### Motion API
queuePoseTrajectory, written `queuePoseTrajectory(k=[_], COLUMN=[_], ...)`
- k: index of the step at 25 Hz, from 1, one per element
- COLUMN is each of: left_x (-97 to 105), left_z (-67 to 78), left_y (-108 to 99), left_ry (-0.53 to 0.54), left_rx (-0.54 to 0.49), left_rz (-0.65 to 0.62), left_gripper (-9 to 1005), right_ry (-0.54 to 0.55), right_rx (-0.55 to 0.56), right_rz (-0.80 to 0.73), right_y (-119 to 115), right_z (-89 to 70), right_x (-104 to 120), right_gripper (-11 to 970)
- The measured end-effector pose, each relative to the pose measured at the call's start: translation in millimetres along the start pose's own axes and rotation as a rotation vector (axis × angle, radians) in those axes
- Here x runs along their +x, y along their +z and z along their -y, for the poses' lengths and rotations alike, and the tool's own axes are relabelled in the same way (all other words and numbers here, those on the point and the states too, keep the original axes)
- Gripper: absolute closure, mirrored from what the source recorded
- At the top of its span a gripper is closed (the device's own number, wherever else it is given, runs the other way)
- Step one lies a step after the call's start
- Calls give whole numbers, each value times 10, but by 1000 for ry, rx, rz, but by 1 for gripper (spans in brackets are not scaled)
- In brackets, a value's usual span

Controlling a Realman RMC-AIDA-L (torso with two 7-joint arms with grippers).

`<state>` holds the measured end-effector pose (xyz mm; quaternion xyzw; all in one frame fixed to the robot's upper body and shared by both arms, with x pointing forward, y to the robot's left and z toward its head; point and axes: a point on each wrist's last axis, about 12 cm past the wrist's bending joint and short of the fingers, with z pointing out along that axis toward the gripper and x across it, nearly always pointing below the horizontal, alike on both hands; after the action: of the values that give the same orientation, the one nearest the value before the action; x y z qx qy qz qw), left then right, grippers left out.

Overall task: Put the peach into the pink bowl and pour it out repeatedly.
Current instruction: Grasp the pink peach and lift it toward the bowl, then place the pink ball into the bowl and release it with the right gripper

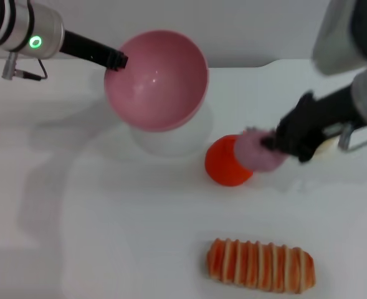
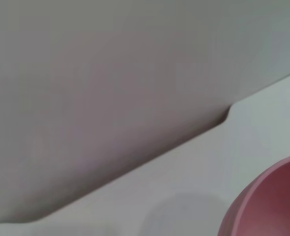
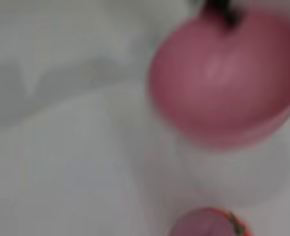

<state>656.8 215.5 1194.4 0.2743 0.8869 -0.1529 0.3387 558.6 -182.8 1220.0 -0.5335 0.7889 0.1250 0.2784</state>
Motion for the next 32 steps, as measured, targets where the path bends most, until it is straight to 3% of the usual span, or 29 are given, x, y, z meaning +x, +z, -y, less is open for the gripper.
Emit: queuePoseTrajectory(k=[5,9,12,20,25,31,32], left_x=[107,151,176,157,140,134,133], left_z=[78,132,213,339,350,344,343], left_y=[69,107,148,216,222,227,228], left_ry=[11,27,53,96,100,107,107], left_rx=[21,36,51,70,71,67,66], left_rz=[-40,-68,-91,-116,-114,-108,-106], left_gripper=[958,958,958,958,958,958,958], right_ry=[-83,-120,-125,-113,-115,-106,-102], right_rx=[127,161,157,82,73,145,160], right_rz=[109,205,248,217,229,341,372], right_y=[-417,-529,-436,91,140,-75,-127], right_z=[-59,-87,-35,122,129,158,167], right_x=[-259,-425,-498,-583,-592,-505,-465], right_gripper=[929,929,929,926,791,524,521])
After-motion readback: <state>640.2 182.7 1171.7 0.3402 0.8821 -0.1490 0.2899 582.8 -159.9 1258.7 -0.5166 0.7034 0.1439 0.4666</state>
